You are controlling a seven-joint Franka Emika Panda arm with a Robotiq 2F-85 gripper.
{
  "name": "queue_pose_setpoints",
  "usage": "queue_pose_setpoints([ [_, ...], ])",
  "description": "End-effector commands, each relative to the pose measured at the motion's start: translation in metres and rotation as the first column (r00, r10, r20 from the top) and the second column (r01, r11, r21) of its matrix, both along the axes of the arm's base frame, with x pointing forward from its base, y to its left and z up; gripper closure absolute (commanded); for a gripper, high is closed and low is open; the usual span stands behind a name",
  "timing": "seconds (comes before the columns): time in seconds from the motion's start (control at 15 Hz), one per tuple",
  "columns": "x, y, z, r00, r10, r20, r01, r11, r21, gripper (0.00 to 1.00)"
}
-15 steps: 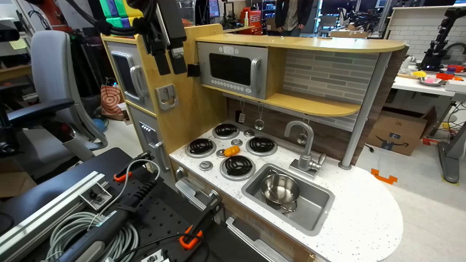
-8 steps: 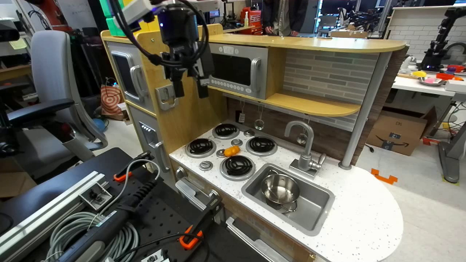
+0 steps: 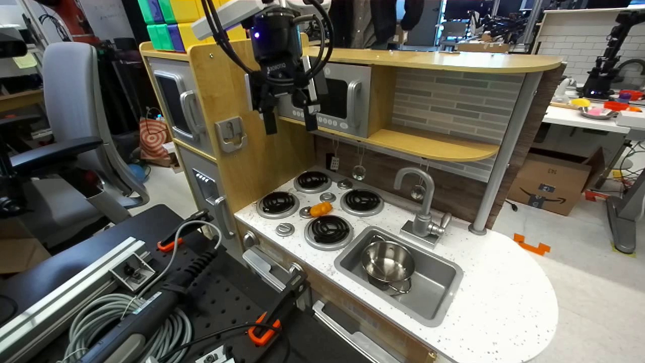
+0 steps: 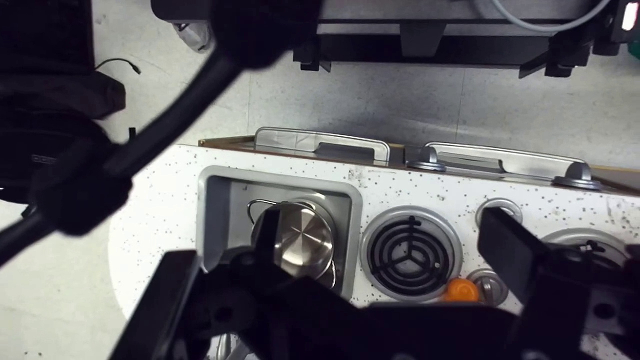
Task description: Put the orange object in the pot in the sink
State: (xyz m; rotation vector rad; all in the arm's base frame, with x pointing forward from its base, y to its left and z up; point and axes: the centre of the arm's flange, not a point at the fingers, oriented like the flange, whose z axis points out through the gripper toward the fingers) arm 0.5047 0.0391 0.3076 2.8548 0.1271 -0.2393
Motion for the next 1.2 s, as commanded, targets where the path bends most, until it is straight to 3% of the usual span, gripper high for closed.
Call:
queue_pose_setpoints([
  [0.0,-0.008,-0.004,-0.016,0.999,-0.011,0.043,0.006,0.992,0.128,0.00],
  [0.13,-0.011,-0.001,-0.032,0.998,-0.023,0.053,0.012,0.979,0.204,0.00],
  [0.27,-0.015,0.007,-0.050,0.992,-0.023,0.123,-0.007,0.971,0.240,0.00],
  [0.53,-0.009,0.028,-0.086,0.933,0.059,0.356,-0.141,0.968,0.210,0.00],
  [0.73,-0.004,0.041,-0.109,0.876,0.136,0.464,-0.236,0.957,0.166,0.00],
  [0.87,-0.001,0.044,-0.126,0.863,0.139,0.485,-0.242,0.957,0.157,0.00],
  [0.93,-0.001,0.040,-0.125,0.885,0.117,0.451,-0.210,0.964,0.162,0.00],
  [1.0,-0.008,0.032,-0.107,0.889,0.128,0.440,-0.227,0.957,0.179,0.00],
  [1.13,-0.008,0.031,-0.116,0.896,0.125,0.426,-0.219,0.959,0.178,0.00],
])
